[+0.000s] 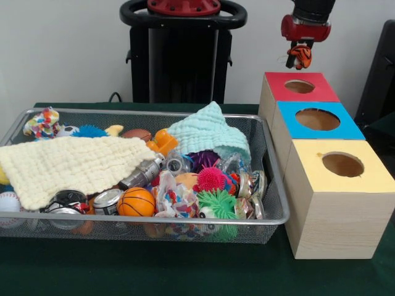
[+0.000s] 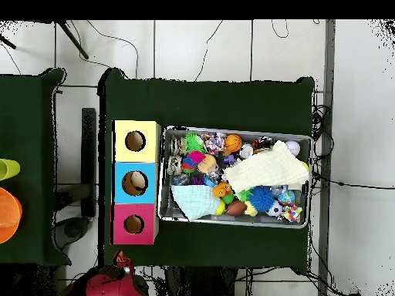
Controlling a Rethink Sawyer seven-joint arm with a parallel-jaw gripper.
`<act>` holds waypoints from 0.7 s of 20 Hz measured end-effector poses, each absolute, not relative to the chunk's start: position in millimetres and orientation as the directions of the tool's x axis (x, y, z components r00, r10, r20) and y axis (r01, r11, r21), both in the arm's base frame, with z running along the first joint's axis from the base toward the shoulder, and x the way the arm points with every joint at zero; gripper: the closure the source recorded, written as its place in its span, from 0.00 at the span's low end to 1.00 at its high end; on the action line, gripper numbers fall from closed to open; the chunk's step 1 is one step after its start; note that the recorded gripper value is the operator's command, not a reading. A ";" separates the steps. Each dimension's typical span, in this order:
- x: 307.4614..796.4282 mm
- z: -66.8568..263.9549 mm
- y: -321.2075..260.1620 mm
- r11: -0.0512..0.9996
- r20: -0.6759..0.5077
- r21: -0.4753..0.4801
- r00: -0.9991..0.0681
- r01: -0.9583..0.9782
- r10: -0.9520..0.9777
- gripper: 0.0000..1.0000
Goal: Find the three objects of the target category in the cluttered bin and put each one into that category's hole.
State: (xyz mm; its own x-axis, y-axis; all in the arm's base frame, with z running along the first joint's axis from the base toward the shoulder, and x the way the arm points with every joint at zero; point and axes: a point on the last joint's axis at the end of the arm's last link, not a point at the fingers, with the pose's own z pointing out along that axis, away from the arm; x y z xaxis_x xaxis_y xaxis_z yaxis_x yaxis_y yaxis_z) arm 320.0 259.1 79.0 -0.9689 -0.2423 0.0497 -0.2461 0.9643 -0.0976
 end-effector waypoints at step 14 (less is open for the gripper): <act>328.8 80.6 255.5 0.968 0.034 -0.107 -0.973 -0.229 -0.227 1.00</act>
State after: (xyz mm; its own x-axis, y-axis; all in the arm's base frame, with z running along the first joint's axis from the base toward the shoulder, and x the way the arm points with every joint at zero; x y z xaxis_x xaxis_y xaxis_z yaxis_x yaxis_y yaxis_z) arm 328.8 255.5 80.6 -0.9734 -0.2266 0.0343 -0.2291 0.9676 -0.1065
